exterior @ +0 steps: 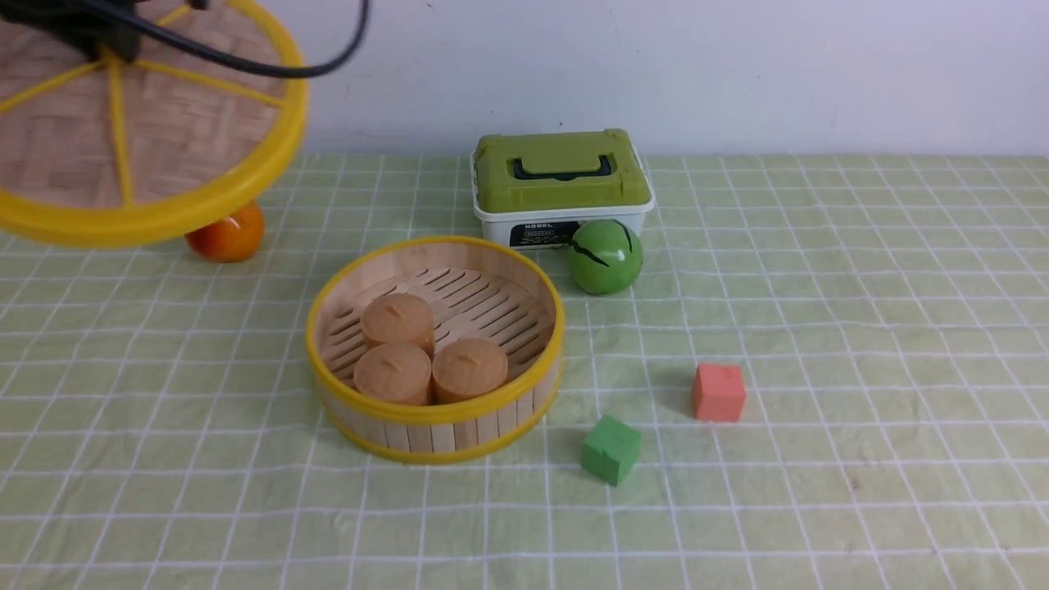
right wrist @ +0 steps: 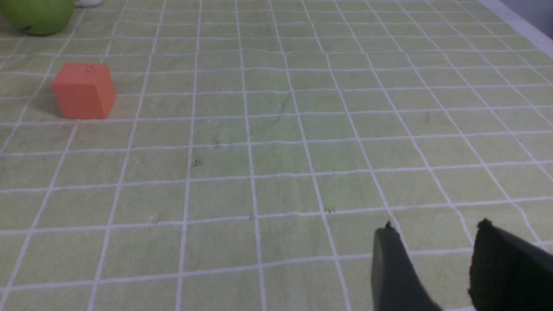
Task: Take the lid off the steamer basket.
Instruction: Use the left arm to place the steamer lid on the table
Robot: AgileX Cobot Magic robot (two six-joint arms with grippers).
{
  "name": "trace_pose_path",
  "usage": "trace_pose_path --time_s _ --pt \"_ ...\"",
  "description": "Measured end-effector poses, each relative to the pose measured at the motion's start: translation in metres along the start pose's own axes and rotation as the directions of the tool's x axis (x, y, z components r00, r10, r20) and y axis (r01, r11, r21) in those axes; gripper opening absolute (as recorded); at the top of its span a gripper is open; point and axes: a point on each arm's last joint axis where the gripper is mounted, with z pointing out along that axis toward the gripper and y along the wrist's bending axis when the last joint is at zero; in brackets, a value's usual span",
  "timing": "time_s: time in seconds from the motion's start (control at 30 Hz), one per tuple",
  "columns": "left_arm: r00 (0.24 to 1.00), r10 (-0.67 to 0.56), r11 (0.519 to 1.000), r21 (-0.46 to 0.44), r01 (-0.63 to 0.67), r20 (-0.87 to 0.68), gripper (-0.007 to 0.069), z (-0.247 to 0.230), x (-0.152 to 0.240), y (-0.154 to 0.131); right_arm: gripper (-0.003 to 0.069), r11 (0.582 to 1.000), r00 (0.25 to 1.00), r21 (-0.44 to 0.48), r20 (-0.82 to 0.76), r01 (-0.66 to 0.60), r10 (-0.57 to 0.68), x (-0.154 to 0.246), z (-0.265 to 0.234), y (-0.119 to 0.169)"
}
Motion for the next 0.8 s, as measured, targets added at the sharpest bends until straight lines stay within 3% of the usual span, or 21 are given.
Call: trace_pose_path --time_s 0.2,0.37,0.6,0.73,0.8 --pt "0.979 -0.167 0.983 0.056 0.174 -0.121 0.0108 0.079 0.044 0.026 0.0241 1.000 1.000 0.000 0.000 0.000 0.000 0.000 0.000 0.000" --pt "0.957 -0.173 0.981 0.051 0.190 -0.234 0.0108 0.145 0.086 0.019 0.0241 1.000 1.000 0.000 0.000 0.000 0.000 0.000 0.000 0.000" --pt "0.930 -0.188 0.978 0.026 0.206 -0.316 0.0111 0.196 0.108 0.013 0.0241 1.000 1.000 0.000 0.000 0.000 0.000 0.000 0.000 0.000" --pt "0.922 -0.204 0.975 0.022 0.223 -0.328 0.0177 0.202 0.111 0.012 0.0241 1.000 1.000 0.000 0.000 0.000 0.000 0.000 0.000 0.000" --pt "0.923 -0.215 0.972 0.022 0.234 -0.318 0.0254 0.199 0.109 0.013 0.0241 1.000 1.000 0.000 0.000 0.000 0.000 0.000 0.000 0.000"
